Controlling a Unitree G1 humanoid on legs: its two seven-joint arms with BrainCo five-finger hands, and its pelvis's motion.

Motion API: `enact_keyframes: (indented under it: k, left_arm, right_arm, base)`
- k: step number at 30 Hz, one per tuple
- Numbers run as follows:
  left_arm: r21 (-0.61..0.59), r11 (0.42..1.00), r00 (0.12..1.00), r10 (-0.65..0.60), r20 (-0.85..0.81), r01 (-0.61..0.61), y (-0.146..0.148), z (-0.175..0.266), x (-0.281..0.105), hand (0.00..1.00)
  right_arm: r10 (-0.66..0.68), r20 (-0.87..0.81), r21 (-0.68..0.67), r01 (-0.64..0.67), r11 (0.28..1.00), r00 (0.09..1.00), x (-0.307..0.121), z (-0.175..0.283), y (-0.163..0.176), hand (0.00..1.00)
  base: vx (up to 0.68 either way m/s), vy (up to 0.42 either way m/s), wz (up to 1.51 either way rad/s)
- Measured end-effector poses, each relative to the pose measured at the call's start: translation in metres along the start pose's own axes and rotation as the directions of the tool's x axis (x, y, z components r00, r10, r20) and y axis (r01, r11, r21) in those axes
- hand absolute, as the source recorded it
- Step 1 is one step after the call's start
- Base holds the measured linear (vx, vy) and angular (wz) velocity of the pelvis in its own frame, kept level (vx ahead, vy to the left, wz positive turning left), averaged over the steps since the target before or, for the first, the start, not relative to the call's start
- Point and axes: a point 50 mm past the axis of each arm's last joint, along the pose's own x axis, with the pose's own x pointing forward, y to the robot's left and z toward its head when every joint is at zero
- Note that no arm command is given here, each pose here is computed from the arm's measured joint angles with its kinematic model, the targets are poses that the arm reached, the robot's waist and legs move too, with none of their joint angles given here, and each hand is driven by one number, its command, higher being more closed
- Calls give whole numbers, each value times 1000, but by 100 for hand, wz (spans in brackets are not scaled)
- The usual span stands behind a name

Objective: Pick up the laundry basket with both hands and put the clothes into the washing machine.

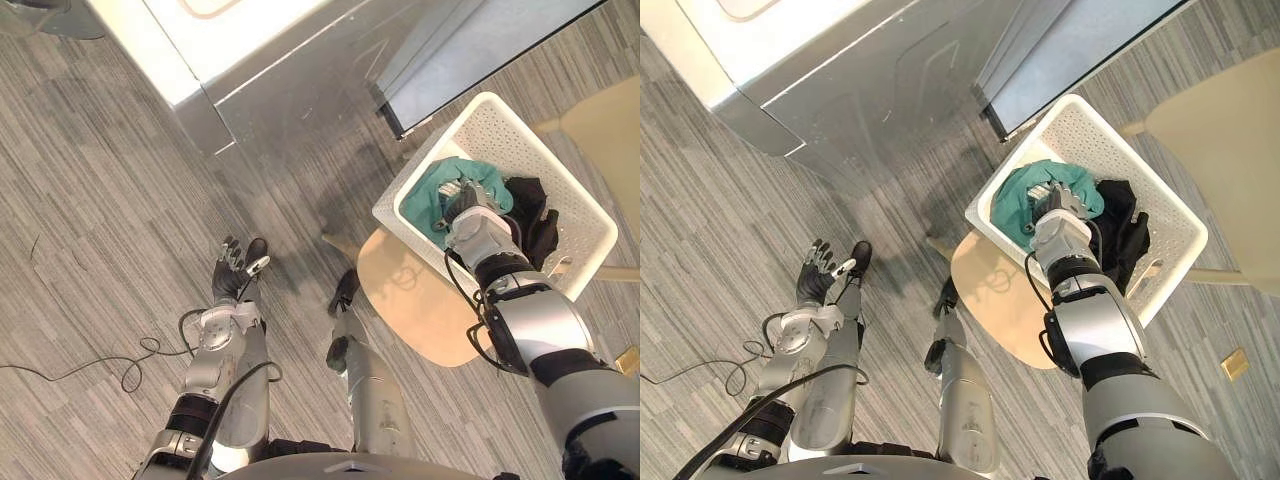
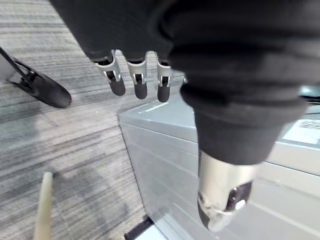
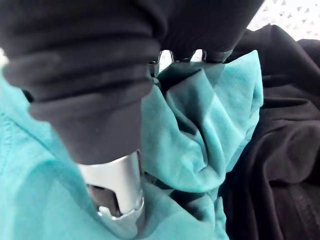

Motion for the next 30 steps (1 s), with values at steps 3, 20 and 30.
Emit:
enact_keyframes:
  k: [3,20,30]
  left_arm:
    - [-12,999,998,-46,34,46,-9,8,-1,0]
    - [-12,997,997,-71,12,71,-16,3,2,0]
    - [63,998,999,-18,48,15,17,14,0,0]
  right_arm:
    - [1,2,-6,-1,1000,1000,1,-1,-5,100]
    - [-51,133,511,-25,859,990,-9,11,-12,100]
    - [-348,221,607,151,780,911,-23,11,-85,100]
  base:
    - [4,16,6]
    - [13,-10,-3]
    - [-41,-46,-6]
